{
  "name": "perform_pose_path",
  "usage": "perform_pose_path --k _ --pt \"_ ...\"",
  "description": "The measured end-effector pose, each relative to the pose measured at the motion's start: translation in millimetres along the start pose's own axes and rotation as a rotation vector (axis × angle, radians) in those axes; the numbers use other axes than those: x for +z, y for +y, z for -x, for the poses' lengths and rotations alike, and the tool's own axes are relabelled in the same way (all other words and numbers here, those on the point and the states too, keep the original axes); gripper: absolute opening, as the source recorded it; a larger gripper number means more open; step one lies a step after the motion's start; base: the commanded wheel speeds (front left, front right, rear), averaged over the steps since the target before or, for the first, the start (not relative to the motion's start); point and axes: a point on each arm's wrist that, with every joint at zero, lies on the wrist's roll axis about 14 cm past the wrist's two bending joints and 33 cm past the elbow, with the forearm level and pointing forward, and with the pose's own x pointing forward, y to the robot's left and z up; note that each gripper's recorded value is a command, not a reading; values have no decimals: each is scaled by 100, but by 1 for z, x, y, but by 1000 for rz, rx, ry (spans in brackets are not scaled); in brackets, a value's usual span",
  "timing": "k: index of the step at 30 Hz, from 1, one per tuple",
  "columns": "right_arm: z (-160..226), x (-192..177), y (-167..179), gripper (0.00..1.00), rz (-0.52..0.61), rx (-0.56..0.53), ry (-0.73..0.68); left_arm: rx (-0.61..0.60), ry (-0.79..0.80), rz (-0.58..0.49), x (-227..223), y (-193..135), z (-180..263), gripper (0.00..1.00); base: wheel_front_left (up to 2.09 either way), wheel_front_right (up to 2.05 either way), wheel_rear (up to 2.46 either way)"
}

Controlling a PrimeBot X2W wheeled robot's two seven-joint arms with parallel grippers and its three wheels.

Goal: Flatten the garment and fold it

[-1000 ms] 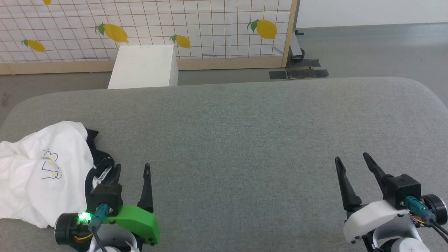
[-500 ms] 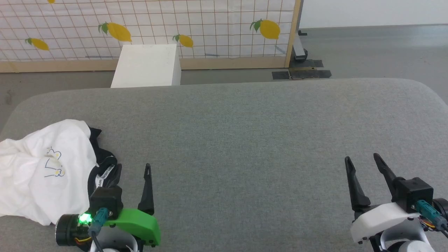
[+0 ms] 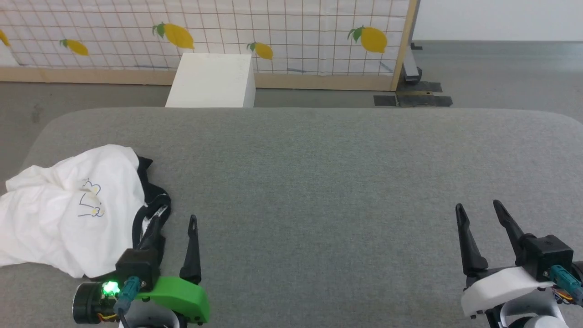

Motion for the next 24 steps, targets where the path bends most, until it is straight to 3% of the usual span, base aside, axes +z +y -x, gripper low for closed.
perform_pose_path --k 24 --pt "-26 -1 63 100 -18 188 -30 134 -23 11 0 38 30 100 0 0 0"
